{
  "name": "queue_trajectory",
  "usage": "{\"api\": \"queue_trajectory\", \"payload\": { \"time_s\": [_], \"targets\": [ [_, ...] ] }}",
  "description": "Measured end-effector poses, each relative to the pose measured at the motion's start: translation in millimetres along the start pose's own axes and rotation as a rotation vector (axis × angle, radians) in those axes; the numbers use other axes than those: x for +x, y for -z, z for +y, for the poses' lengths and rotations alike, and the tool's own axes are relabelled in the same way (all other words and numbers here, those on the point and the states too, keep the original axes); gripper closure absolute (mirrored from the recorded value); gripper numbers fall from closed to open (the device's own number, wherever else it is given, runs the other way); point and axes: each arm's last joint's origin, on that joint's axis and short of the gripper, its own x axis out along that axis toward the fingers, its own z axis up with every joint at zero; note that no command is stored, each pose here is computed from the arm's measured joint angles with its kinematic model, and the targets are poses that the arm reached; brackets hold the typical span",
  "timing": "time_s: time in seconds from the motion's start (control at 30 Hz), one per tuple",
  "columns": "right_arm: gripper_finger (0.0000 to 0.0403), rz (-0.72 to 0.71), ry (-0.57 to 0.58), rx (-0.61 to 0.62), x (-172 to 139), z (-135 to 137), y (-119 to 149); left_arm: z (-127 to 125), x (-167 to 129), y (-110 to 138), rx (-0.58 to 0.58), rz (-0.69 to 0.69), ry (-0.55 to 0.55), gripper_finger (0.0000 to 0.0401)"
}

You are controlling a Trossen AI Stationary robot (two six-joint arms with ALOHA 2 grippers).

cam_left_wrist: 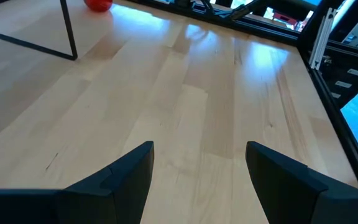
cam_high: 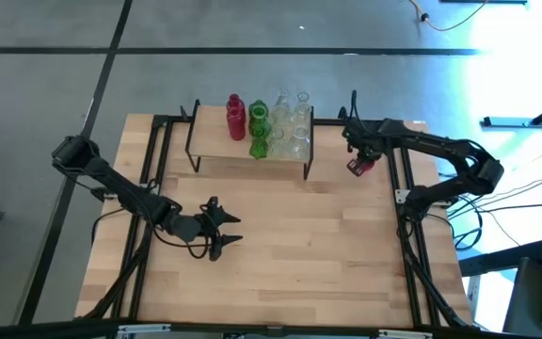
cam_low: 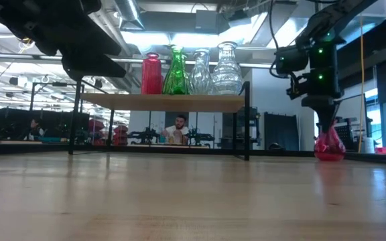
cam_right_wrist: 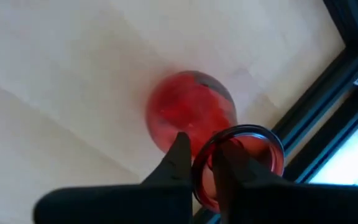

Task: Sort vases onto shelf
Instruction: Put the red vase aligned with the other red vases on the shelf

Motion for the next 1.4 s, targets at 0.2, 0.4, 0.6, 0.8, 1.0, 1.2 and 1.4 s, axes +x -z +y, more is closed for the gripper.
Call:
{"api": "queue_trajectory", "payload": {
  "time_s": [0.2, 0.4, 0.6, 0.8, 1.0, 1.2, 1.4],
  "targets": [
    [0.0387, -0.047, 0.008, -0.143, -23.7, 36.6, 17.7, -0.3, 0.0, -0.5, -0.014, -0.005, 0.003, 0.0152],
    [0.0387, -0.147, -0.073, -0.294, -54.0, 87.2, 43.3, -2.3, -0.3, -2.2, -0.023, -0.014, 0.033, 0.0152],
    [0.0395, -0.302, -0.181, -0.519, -89.5, 145.7, 71.9, -4.2, -0.8, -2.2, -0.025, -0.003, 0.07, 0.0152],
    [0.0391, -0.427, -0.27, -0.656, -120.4, 201.2, 79.4, -17.0, -8.7, 4.2, -0.011, 0.025, 0.159, 0.0152],
    [0.0393, -0.469, -0.276, -0.801, -137.4, 260.5, 63.1, -29.3, -19.7, 12.2, 0.021, 0.005, 0.156, 0.0152],
    [0.0388, -0.455, -0.286, -0.93, -143.8, 309.9, 39.5, -35.9, -27.6, 19.0, 0.031, -0.004, 0.134, 0.0152],
    [0.0388, -0.417, -0.257, -1.013, -136.5, 345.6, 25.6, -39.0, -29.2, 26.0, 0.051, -0.029, 0.073, 0.0152]
  ]
}}
